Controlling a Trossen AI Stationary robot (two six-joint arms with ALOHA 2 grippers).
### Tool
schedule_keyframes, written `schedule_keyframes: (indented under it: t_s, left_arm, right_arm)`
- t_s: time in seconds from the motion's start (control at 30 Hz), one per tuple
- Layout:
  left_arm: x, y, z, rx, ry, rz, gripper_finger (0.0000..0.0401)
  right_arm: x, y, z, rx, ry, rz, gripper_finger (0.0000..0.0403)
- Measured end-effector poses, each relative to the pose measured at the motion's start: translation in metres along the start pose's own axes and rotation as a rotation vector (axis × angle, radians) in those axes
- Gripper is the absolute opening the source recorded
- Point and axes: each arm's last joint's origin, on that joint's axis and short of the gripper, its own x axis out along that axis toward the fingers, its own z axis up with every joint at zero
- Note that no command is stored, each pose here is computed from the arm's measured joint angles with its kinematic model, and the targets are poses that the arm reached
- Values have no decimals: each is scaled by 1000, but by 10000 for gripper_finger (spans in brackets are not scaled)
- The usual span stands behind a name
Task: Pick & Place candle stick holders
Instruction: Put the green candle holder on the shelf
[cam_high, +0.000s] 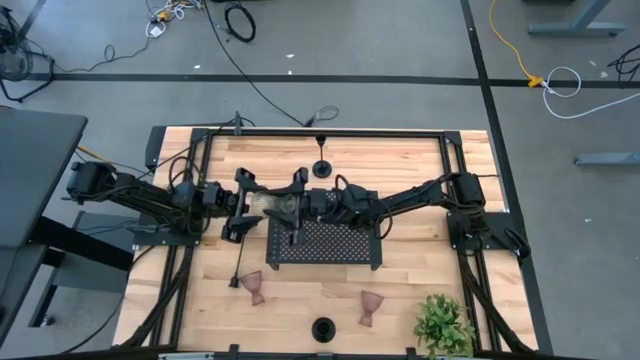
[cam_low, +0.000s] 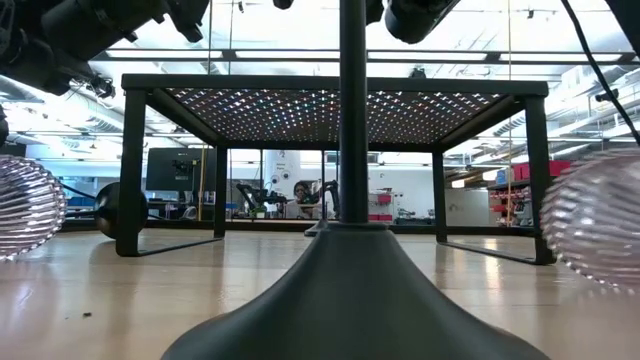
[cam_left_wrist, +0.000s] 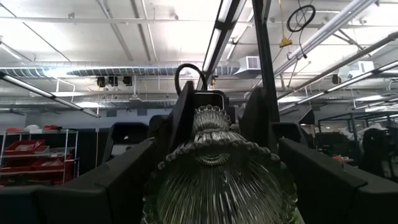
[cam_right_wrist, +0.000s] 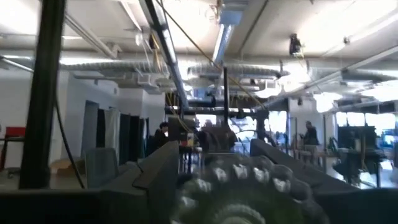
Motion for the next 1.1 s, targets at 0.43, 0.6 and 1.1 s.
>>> schedule_keyframes:
  t_s: [0.43, 0.6, 1.1]
  left_arm:
    - [0, 0, 0, 5, -4, -10, 317]
    - [0, 0, 0, 2, 2, -6, 317]
    - [-1, -1, -7, -3, 74, -18, 273]
  right_arm:
    - [1, 1, 2, -24, 17, -11, 146]
    - [2, 0, 11, -45, 107, -42, 145]
    - [-14, 9, 36, -119, 506, -224, 145]
